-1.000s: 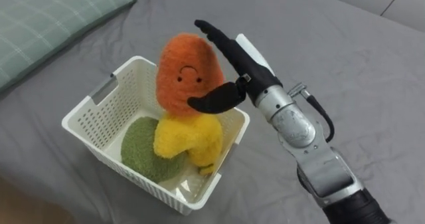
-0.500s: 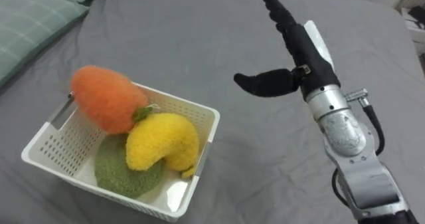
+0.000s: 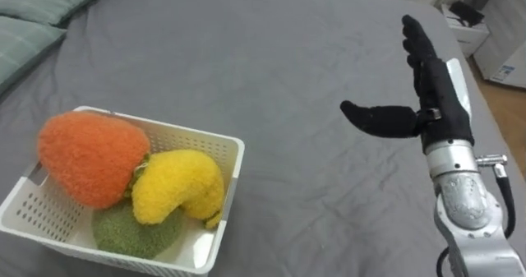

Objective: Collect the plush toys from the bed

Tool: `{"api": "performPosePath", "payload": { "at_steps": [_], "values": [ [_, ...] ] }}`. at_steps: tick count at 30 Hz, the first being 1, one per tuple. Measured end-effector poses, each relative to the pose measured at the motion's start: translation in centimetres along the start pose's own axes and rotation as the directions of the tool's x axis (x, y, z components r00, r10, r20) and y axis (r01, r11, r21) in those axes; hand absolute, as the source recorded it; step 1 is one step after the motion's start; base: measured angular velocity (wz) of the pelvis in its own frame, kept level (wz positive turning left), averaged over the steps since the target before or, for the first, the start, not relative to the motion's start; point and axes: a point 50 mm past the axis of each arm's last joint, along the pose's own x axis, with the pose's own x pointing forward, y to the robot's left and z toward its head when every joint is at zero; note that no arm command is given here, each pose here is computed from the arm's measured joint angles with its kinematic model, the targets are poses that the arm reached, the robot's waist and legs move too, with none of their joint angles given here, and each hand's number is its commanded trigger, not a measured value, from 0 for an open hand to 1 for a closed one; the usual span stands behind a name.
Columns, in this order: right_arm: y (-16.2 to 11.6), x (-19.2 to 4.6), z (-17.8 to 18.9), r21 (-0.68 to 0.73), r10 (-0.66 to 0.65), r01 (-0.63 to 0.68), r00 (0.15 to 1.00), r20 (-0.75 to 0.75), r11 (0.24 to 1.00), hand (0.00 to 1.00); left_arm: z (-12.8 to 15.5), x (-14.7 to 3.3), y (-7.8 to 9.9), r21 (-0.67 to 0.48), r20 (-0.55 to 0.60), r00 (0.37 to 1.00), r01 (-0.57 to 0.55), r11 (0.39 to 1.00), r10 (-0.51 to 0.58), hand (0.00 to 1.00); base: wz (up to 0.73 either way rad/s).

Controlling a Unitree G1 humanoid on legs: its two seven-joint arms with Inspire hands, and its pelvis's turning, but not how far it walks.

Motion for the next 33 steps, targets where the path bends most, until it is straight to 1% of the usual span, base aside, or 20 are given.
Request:
{"api": "performPosePath", "payload": {
  "at_steps": [3,6,8,10,12,16,18,19,21,22,23,24,26,27,30,31,33],
  "values": [
    [-0.4,-0.8,-1.4,0.011,-0.029,0.03,0.998,-0.052,0.999,0.0,-0.4,-0.1,-0.1,-0.003,-0.009,1.0,0.001,1.0,-0.001,0.0,0.0],
    [-1.3,-1.8,-4.0,0.034,-0.088,0.095,0.982,-0.168,0.995,0.0,-0.3,-0.1,0.0,-0.013,0.002,1.0,-0.001,1.0,0.001,0.0,0.0],
    [-1.8,-2.9,-5.6,0.048,-0.138,0.154,0.959,-0.246,0.987,0.0,-0.3,-0.1,-0.3,-0.015,0.006,1.0,0.003,1.0,-0.003,0.0,0.0],
    [-1.9,-3.4,-6.6,0.069,-0.168,0.197,0.94,-0.298,0.978,0.0,-0.6,-0.2,-0.2,-0.015,-0.002,1.0,0.001,1.0,-0.001,0.0,-0.04],
    [-2.0,-4.3,-7.8,0.099,-0.222,0.275,0.904,-0.366,0.956,0.0,-0.8,-0.3,-0.1,-0.016,0.002,1.0,-0.002,1.0,0.002,0.0,0.0],
    [-2.0,-5.5,-9.8,0.087,-0.269,0.34,0.854,-0.446,0.936,0.0,-0.5,-0.2,-0.3,-0.016,0.01,1.0,0.001,1.0,-0.001,0.0,-0.04],
    [-1.9,-6.6,-12.1,0.086,-0.294,0.406,0.777,-0.557,0.91,0.0,-0.4,-0.2,-0.6,-0.012,0.013,1.0,0.0,1.0,0.0,0.0,0.0],
    [-1.9,-6.9,-12.8,0.078,-0.3,0.421,0.753,-0.586,0.904,0.0,-0.5,-0.2,-0.6,-0.01,0.011,1.0,-0.003,1.0,0.003,0.0,0.0],
    [-1.9,-9.2,-15.2,0.038,-0.318,0.476,0.644,-0.696,0.879,0.0,-0.5,-0.2,-0.6,-0.01,0.013,1.0,-0.006,1.0,0.006,0.0,0.0],
    [-1.9,-9.8,-15.6,0.031,-0.325,0.495,0.616,-0.718,0.868,0.0,-0.6,-0.2,-0.6,-0.01,0.013,1.0,-0.006,1.0,0.007,0.0,0.0],
    [-2.0,-10.8,-16.3,0.023,-0.339,0.542,0.557,-0.758,0.84,0.0,-0.7,-0.2,-0.6,-0.003,0.014,1.0,-0.01,1.0,0.01,0.0,0.0],
    [-1.9,-11.3,-16.6,0.017,-0.345,0.564,0.529,-0.775,0.826,0.0,-0.7,-0.3,-0.6,-0.001,0.015,1.0,-0.014,1.0,0.014,0.0,0.0],
    [-2.0,-12.8,-17.6,0.0,-0.362,0.645,0.429,-0.827,0.764,0.0,-0.9,-0.3,-0.7,-0.004,0.013,1.0,-0.025,1.0,0.025,0.0,0.0],
    [-2.0,-13.0,-17.7,-0.004,-0.366,0.661,0.411,-0.835,0.75,0.0,-1.0,-0.3,-0.8,-0.01,0.011,1.0,-0.028,1.0,0.028,0.0,-0.06],
    [-2.4,-14.8,-18.5,-0.009,-0.379,0.781,0.294,-0.877,0.625,0.0,-1.6,-0.5,-0.7,-0.028,-0.003,0.999,-0.038,0.999,0.038,0.0,0.0],
    [-2.3,-15.2,-18.7,-0.016,-0.376,0.791,0.273,-0.885,0.612,0.0,-1.6,-0.5,-0.7,-0.028,-0.004,0.999,-0.039,0.999,0.039,0.0,0.0],
    [-2.2,-16.9,-19.3,-0.054,-0.363,0.824,0.189,-0.912,0.564,0.0,-1.7,-0.5,-0.8,-0.03,-0.007,0.999,-0.044,0.999,0.044,0.0,0.0]
  ]
}}
